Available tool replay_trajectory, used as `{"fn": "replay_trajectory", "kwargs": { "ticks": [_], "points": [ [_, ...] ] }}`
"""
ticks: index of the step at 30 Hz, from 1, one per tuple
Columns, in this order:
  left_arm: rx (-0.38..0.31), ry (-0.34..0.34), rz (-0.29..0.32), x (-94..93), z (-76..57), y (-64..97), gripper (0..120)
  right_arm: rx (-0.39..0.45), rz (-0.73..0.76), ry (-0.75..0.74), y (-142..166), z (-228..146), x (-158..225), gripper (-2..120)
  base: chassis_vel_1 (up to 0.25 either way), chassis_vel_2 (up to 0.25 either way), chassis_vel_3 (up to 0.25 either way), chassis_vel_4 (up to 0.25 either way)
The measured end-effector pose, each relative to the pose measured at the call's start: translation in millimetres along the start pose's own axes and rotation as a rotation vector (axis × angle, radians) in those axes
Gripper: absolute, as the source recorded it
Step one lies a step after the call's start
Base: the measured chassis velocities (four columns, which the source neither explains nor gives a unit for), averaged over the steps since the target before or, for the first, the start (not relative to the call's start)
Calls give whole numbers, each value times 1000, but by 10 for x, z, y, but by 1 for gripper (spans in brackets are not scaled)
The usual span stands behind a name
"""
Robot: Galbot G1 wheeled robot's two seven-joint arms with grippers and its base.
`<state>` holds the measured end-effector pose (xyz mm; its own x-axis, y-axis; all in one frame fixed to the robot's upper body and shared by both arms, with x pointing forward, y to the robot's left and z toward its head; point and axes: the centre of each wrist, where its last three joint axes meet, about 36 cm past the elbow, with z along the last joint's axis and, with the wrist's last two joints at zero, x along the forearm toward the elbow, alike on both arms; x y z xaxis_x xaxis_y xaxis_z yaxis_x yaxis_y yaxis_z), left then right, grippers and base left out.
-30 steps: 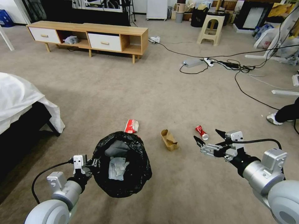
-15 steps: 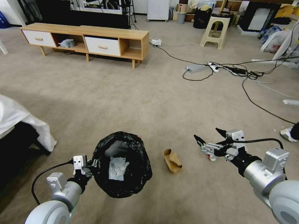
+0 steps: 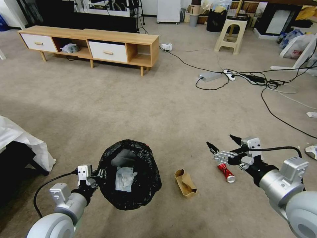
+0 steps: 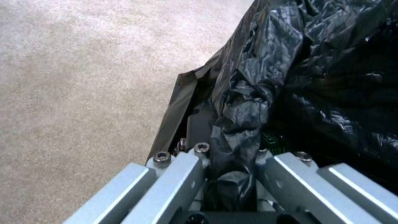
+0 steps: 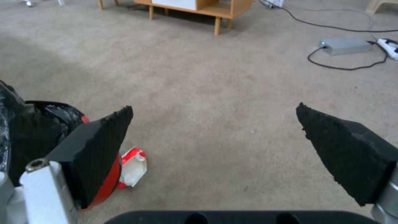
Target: Pick up the trash bin, then pick up the garbage from the floor and place it into the trash bin.
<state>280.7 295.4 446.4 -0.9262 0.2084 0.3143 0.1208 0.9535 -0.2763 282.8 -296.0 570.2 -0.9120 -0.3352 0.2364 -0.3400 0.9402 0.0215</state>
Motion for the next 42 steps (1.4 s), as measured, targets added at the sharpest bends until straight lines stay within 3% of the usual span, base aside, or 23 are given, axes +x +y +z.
{"fn": "replay_trajectory", "kwargs": {
  "ticks": [32, 36, 42],
  "points": [
    [4, -11, -30, 29, -14, 66, 1, 27, -10, 3, -117, 100, -97, 100, -17, 14, 14, -17],
    [-49, -38, -91, 68, -46, 225, 1, 112, 4, 67, -268, 227, -291, 100, -99, 92, 96, -93],
    [-70, -47, -159, 124, -11, 356, 1, 119, -10, 208, -316, 505, -667, 100, -11, 16, 20, -19]
  ]
}}
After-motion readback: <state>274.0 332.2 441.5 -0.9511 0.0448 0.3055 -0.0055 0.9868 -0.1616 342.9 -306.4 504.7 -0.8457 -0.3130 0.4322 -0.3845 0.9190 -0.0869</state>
